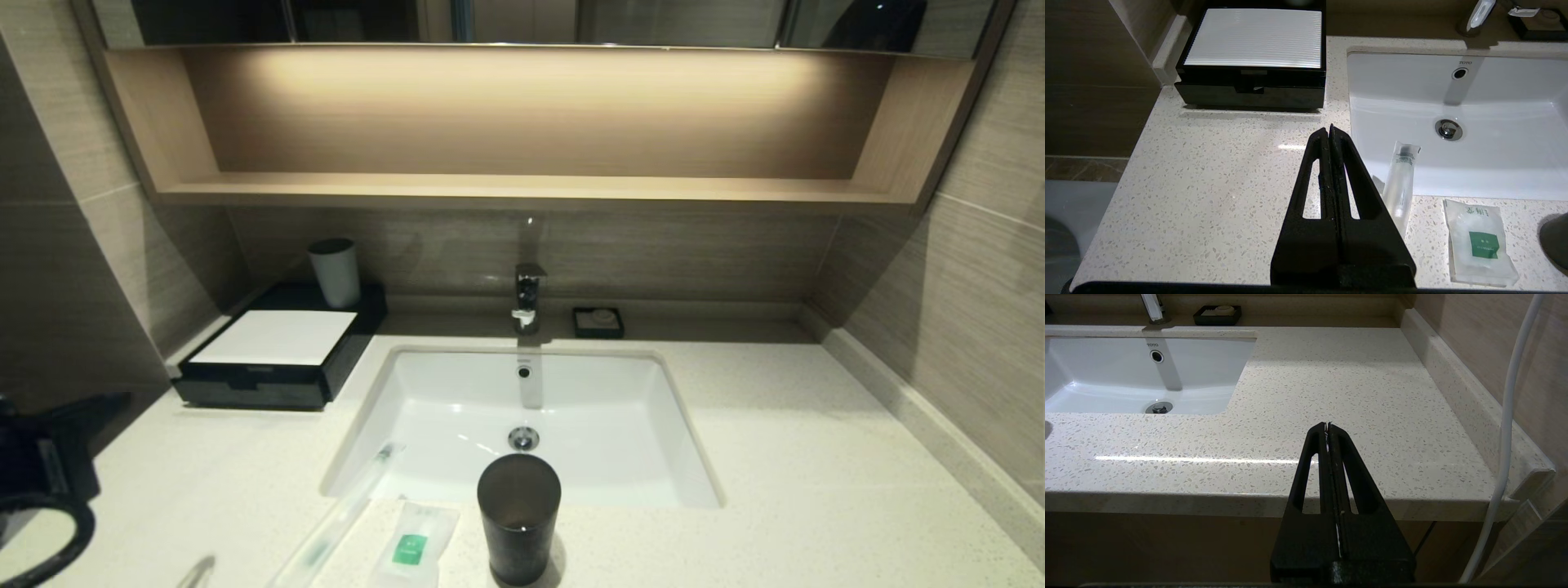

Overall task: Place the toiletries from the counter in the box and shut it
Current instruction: Open the drawer

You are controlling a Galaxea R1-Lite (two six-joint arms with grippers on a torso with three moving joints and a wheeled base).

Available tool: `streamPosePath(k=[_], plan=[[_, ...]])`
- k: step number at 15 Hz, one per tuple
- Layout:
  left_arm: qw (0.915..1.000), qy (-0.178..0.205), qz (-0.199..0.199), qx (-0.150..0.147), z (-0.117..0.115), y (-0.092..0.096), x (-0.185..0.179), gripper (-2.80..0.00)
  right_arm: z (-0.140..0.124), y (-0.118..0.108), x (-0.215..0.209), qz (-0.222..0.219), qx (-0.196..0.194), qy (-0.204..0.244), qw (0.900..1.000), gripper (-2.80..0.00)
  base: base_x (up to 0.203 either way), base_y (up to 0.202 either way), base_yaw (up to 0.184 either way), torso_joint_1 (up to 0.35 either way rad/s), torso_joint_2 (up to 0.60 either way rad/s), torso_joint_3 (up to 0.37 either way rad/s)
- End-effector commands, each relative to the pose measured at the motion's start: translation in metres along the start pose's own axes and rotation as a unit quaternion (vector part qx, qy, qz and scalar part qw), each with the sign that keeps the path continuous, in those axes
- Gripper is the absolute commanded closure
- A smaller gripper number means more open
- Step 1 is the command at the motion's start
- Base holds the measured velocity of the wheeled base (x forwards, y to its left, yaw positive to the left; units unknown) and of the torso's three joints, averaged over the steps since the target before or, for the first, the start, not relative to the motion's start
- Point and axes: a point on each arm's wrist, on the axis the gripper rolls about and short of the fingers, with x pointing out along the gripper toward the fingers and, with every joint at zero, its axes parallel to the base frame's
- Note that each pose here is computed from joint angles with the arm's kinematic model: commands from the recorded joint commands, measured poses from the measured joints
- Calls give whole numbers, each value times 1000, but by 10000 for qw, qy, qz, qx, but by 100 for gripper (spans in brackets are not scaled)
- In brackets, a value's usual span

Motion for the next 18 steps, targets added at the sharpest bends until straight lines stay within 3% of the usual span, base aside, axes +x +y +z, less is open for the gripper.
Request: streamPosePath(k=[1, 8, 18], plan=[[9991, 426, 37, -12, -3, 2, 37, 0, 0, 0, 0, 0, 0, -1, 10000, 0, 0, 0, 0, 0, 0, 0], [9990, 416, 168, -4, 0, 4, 64, 0, 0, 0, 0, 0, 0, -1, 10000, 0, 0, 0, 0, 0, 0, 0], [9955, 787, 519, -62, 3, 7, 105, 0, 0, 0, 0, 0, 0, 6, 10000, 0, 0, 0, 0, 0, 0, 0]])
